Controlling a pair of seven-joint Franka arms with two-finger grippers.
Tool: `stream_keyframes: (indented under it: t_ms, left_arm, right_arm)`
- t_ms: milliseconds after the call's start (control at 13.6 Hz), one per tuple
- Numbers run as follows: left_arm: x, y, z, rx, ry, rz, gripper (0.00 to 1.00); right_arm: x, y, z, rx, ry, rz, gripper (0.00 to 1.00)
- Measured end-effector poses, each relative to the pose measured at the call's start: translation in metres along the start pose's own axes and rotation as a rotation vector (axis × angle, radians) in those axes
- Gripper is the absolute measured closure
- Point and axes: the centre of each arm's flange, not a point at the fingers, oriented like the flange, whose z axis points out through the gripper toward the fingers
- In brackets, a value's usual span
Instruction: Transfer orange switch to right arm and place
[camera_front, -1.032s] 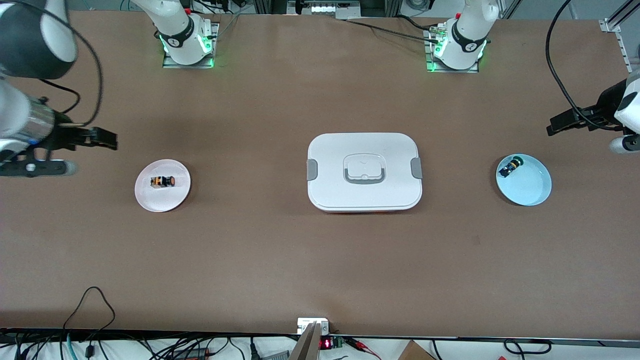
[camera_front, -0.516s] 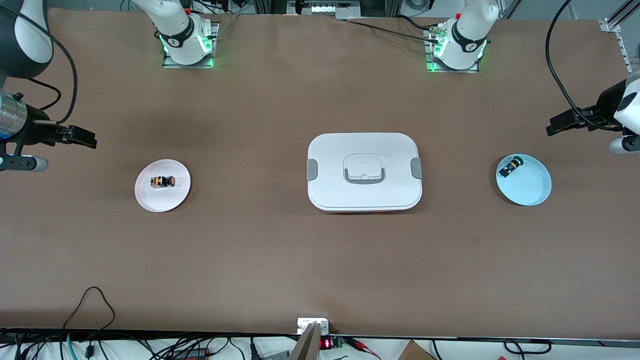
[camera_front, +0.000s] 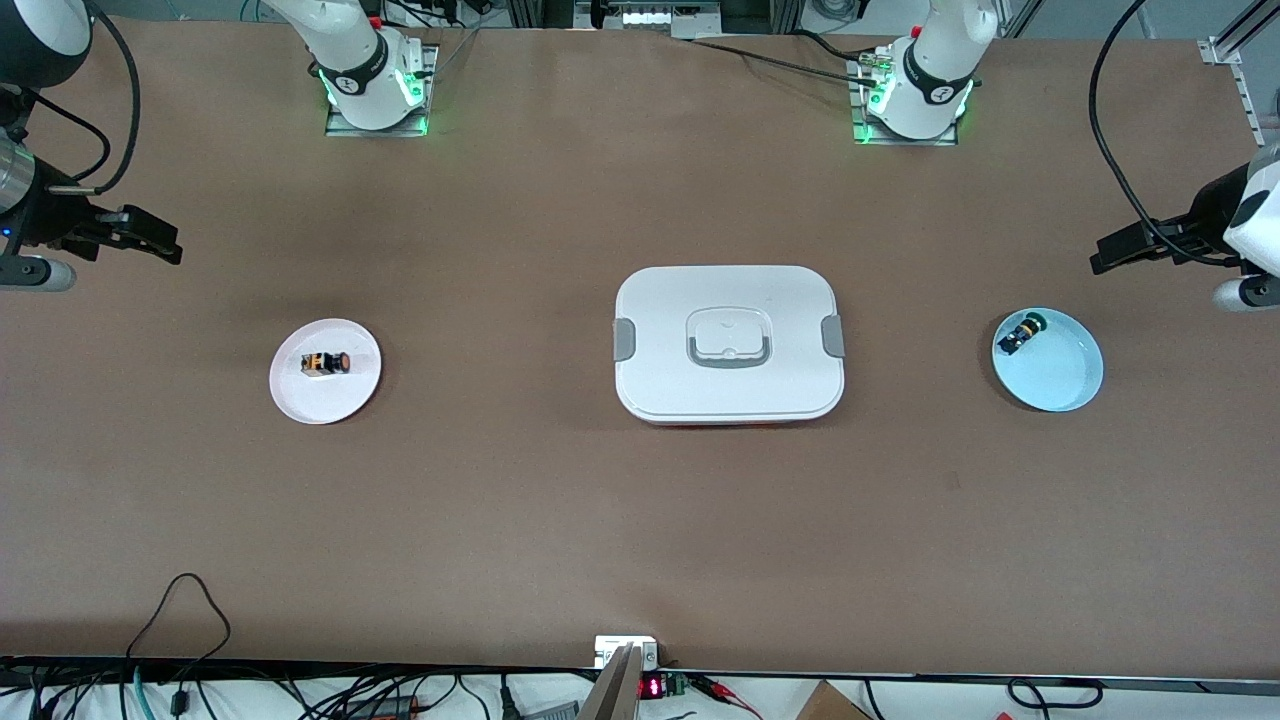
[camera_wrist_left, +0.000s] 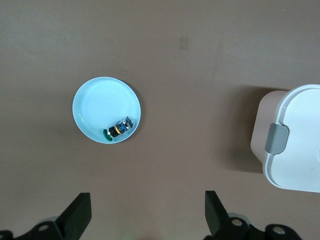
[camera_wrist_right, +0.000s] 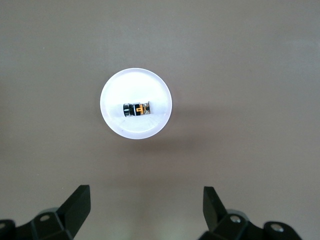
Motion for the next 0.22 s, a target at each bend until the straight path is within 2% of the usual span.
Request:
stream_keyframes:
  t_ms: [221]
  left_arm:
    - [0.0000,0.0000,0.0000,0.000,0.000,0.000,0.00]
  right_arm:
    - [0.0023,-0.0008,-0.0074,0.009,0.023,0.001,0.00]
